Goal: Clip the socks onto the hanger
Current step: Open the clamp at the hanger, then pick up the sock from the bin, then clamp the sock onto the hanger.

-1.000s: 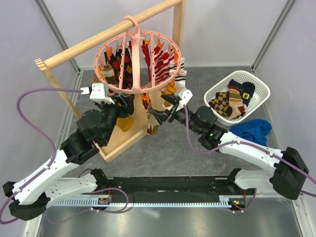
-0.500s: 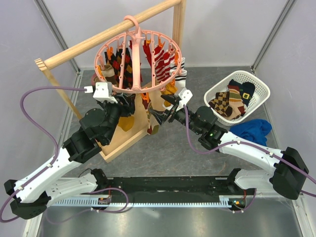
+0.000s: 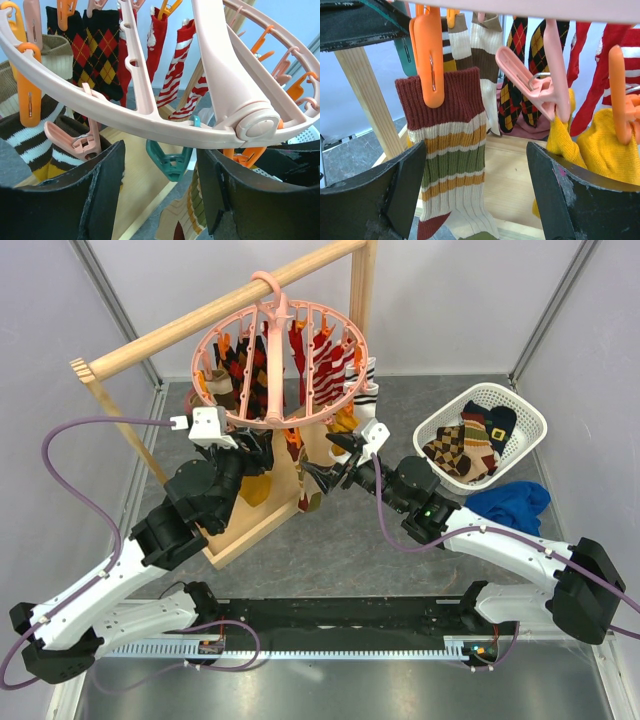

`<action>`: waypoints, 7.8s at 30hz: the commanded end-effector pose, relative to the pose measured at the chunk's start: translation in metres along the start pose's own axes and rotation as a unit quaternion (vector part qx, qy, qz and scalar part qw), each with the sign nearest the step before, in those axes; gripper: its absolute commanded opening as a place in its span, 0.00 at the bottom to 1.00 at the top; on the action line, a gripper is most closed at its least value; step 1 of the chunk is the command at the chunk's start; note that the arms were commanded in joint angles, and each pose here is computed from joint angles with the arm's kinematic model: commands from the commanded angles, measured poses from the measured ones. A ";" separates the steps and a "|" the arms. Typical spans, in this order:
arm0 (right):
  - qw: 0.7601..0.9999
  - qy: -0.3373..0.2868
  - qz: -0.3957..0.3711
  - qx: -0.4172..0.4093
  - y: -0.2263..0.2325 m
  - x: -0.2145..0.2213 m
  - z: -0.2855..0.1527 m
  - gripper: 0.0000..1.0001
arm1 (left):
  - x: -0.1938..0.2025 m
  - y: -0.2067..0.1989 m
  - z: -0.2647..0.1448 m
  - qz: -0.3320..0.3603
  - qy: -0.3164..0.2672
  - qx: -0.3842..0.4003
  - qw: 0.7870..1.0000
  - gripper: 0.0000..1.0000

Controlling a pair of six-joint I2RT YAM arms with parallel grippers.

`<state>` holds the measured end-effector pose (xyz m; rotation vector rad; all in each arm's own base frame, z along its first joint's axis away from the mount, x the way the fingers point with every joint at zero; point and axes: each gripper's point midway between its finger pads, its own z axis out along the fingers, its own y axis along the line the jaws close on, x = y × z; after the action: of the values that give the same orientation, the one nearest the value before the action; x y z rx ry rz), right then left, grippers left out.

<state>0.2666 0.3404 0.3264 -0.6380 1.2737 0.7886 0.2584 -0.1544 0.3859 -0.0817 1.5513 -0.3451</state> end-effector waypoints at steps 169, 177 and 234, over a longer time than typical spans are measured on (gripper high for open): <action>0.990 -0.002 -0.014 0.139 -0.160 -0.124 -0.091 0.00 | 0.076 -0.028 0.011 0.033 0.108 0.176 0.978 0.02; 1.000 -0.006 0.017 0.002 -0.081 -0.123 -0.080 0.00 | 0.076 -0.030 0.010 0.030 0.109 0.185 0.976 0.02; 0.978 -0.177 0.107 -0.023 0.035 -0.025 0.019 0.00 | 0.079 -0.038 0.008 0.010 0.121 0.210 0.970 0.02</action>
<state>0.2487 0.3784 0.3220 -0.4419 1.1115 1.0201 0.2690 -0.2046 0.3597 0.2553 1.5478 -0.6531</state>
